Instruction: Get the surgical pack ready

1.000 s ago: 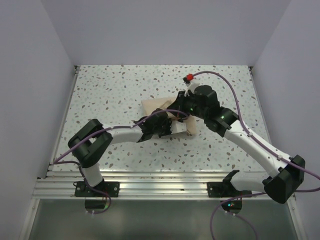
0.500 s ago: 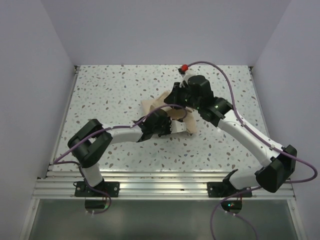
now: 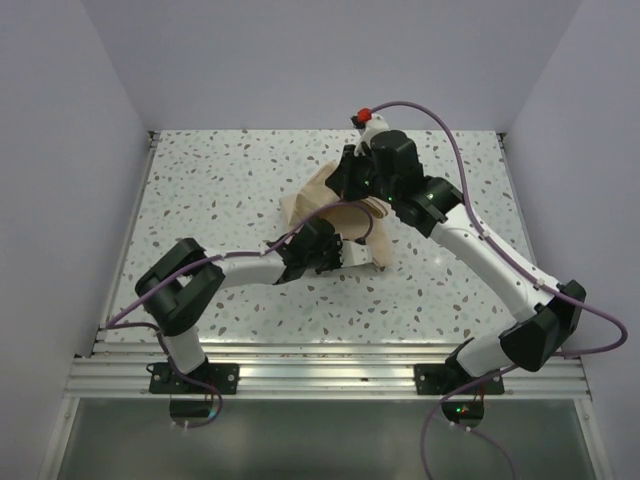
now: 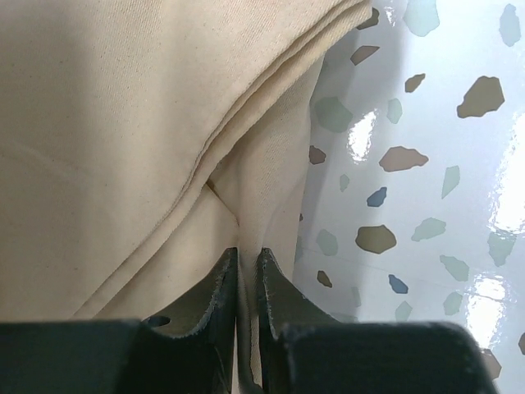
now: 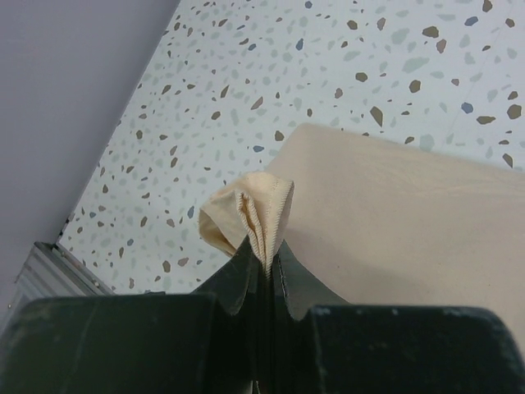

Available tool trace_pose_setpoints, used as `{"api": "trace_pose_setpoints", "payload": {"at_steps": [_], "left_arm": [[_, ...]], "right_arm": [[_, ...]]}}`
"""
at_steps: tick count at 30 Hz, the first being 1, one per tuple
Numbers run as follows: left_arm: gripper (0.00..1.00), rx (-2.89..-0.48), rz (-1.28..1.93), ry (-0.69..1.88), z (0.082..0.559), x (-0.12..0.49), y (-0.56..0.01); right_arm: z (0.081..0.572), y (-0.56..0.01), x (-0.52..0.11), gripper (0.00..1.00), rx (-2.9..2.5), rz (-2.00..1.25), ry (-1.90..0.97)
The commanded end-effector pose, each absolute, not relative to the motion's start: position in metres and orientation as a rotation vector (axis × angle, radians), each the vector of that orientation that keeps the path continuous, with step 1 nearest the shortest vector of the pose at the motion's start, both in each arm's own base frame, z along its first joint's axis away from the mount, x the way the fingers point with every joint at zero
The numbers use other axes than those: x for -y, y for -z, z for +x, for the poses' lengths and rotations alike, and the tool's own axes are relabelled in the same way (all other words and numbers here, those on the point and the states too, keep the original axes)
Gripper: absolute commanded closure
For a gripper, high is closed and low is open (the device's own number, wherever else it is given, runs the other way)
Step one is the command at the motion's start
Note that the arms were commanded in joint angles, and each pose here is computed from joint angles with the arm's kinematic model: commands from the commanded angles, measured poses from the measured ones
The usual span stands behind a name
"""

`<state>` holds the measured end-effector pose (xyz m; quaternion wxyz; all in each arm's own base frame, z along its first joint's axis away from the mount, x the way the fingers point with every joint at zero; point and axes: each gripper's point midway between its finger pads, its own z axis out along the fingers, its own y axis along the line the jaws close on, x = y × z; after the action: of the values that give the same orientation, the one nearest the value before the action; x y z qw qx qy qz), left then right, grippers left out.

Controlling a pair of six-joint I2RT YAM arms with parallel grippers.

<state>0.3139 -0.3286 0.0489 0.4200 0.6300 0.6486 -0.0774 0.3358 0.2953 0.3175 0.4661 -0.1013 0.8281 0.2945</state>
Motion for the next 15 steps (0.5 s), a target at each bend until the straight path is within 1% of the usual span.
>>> {"api": "trace_pose_setpoints", "payload": {"at_steps": [1, 9, 15], "left_arm": [[1.00, -1.668, 1.536, 0.132, 0.333, 0.319, -0.051], [1.00, -1.684, 1.494, 0.188, 0.346, 0.326, -0.064], [1.00, -1.697, 1.510, 0.186, 0.348, 0.326, -0.061]], "right_arm": [[0.328, -0.376, -0.295, 1.00, -1.903, -0.253, -0.787], [0.316, -0.362, -0.291, 1.00, -1.950, -0.258, -0.805], [0.312, -0.352, -0.289, 1.00, -1.968, -0.250, -0.811]]}}
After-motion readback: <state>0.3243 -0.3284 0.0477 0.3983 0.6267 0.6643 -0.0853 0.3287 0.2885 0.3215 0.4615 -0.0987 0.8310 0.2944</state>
